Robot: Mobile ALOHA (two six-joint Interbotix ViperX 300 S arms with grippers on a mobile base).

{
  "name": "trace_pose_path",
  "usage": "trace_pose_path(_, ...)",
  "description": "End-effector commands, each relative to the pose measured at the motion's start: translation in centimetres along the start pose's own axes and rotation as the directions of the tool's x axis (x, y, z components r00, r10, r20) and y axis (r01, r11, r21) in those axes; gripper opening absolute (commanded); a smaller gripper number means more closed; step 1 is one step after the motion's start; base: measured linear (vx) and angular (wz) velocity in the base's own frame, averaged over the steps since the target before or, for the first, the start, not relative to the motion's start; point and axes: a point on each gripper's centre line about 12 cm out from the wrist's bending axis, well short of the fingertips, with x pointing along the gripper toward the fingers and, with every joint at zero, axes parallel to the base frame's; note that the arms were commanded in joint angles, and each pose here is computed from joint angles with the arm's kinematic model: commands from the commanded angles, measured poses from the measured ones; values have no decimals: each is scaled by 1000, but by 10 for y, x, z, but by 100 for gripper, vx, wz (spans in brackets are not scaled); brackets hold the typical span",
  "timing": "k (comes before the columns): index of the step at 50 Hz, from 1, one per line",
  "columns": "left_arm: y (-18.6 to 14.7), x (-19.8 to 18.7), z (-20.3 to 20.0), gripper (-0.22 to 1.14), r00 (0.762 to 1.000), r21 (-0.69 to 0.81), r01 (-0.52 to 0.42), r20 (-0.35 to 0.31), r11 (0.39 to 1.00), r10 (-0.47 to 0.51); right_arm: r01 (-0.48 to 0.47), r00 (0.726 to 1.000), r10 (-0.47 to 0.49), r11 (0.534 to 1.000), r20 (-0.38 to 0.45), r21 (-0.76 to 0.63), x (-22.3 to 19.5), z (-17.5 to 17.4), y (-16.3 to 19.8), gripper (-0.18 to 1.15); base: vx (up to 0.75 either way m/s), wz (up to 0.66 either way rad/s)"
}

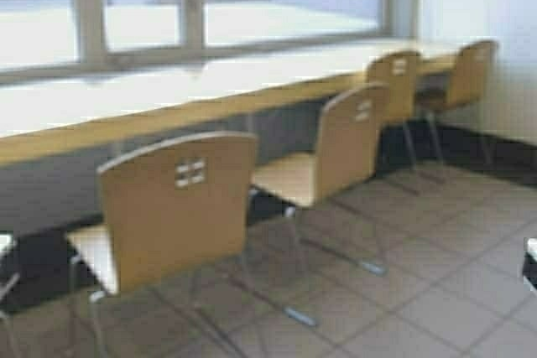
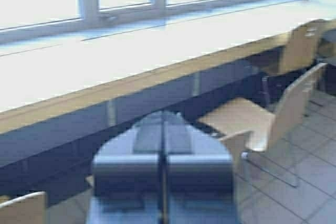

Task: Push the chairs under the table

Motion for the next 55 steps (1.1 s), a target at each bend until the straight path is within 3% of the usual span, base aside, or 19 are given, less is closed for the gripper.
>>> trace_pose_path(1, 0, 3, 4, 3, 1000, 0, 2, 8, 1000, -2, -10, 1000, 10, 1000, 26, 2, 4, 13, 2, 4, 18, 48)
trace_pose_path(23, 0, 11, 4, 3, 1000, -93, -1, 3, 996, 1, -9, 1000, 9, 1000, 12, 5, 5, 12, 2, 4, 20, 45)
trace_pose_path(33, 0, 18, -7, 3, 999, -206, -12, -46, 978, 3, -12, 1000, 12, 1000, -13, 13, 7, 5, 3, 4, 18, 46)
trace_pose_path(43, -9, 27, -14, 3, 995, -292, 11, -92, 956, -39, -114, 991, 119, 990, -63, 78, 20, 2, 25, 4, 18, 41)
trace_pose_path(55, -39, 52, -31, 3, 970, -433, 55, -191, 900, -151, -247, 944, 281, 949, -171, 197, 45, -2, 71, 4, 15, 33)
